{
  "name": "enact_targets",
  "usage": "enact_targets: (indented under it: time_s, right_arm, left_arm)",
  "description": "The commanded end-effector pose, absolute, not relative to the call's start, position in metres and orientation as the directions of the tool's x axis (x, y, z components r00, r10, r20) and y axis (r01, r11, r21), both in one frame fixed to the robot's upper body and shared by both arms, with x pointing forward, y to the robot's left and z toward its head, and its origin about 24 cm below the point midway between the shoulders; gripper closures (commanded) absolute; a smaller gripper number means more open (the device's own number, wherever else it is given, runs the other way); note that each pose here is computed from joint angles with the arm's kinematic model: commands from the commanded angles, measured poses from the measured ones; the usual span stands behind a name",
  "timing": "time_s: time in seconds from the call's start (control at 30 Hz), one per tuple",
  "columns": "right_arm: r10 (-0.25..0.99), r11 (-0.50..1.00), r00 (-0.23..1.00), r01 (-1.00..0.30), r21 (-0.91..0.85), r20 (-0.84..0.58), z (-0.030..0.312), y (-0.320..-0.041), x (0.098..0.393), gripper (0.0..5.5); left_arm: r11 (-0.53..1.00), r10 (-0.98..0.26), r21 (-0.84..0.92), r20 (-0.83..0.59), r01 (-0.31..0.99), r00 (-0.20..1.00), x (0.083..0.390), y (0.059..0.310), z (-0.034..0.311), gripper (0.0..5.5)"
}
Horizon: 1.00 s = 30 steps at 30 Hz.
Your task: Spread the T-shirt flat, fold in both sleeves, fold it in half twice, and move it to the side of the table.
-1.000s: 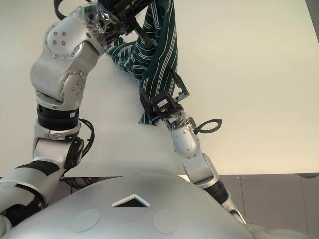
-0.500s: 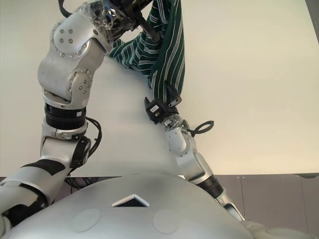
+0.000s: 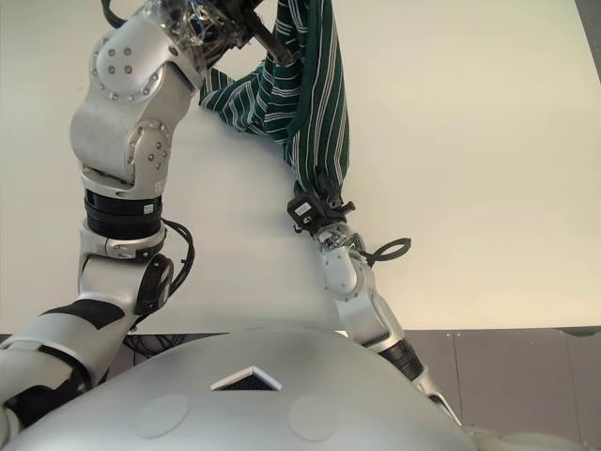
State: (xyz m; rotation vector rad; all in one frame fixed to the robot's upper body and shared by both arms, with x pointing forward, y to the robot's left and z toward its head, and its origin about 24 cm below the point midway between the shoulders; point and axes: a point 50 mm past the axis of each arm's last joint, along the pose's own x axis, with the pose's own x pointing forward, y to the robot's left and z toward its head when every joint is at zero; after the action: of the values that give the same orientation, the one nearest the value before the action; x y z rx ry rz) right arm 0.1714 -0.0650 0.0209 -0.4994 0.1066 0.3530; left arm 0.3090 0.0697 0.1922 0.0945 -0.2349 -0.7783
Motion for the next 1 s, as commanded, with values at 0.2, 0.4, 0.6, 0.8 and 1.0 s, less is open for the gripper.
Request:
enact_targets:
  time_s: [0.2, 0.4, 0.6, 0.8, 1.0]
  right_arm:
    - [0.332, 0.883, 0.942, -0.329, -0.335, -0.052, 0.05, -0.072, 0.173, 5.04]
    - [0.292, 0.933, 0.956, -0.285, -0.217, 0.0, 0.068, -0.102, 0.187, 5.47]
    - [0.243, 0.967, 0.963, -0.231, -0.11, 0.112, 0.107, -0.162, 0.216, 5.47]
    - [0.324, 0.943, 0.926, -0.299, -0.146, 0.194, 0.152, -0.189, 0.246, 5.47]
    - [0.413, 0.895, 0.869, -0.33, -0.302, 0.274, 0.22, -0.203, 0.296, 5.47]
  left_arm:
    - [0.753, -0.657, 0.189, 0.161, 0.63, 0.737, 0.323, 0.09, 0.189, 5.5]
    - [0.766, -0.639, 0.221, 0.157, 0.604, 0.753, 0.324, 0.112, 0.188, 5.5]
    - [0.732, -0.678, 0.249, 0.169, 0.635, 0.715, 0.318, 0.147, 0.189, 5.5]
    - [0.673, -0.725, 0.362, 0.152, 0.645, 0.671, 0.318, 0.174, 0.189, 5.5]
    - [0.629, -0.744, 0.468, 0.129, 0.621, 0.656, 0.339, 0.197, 0.208, 5.5]
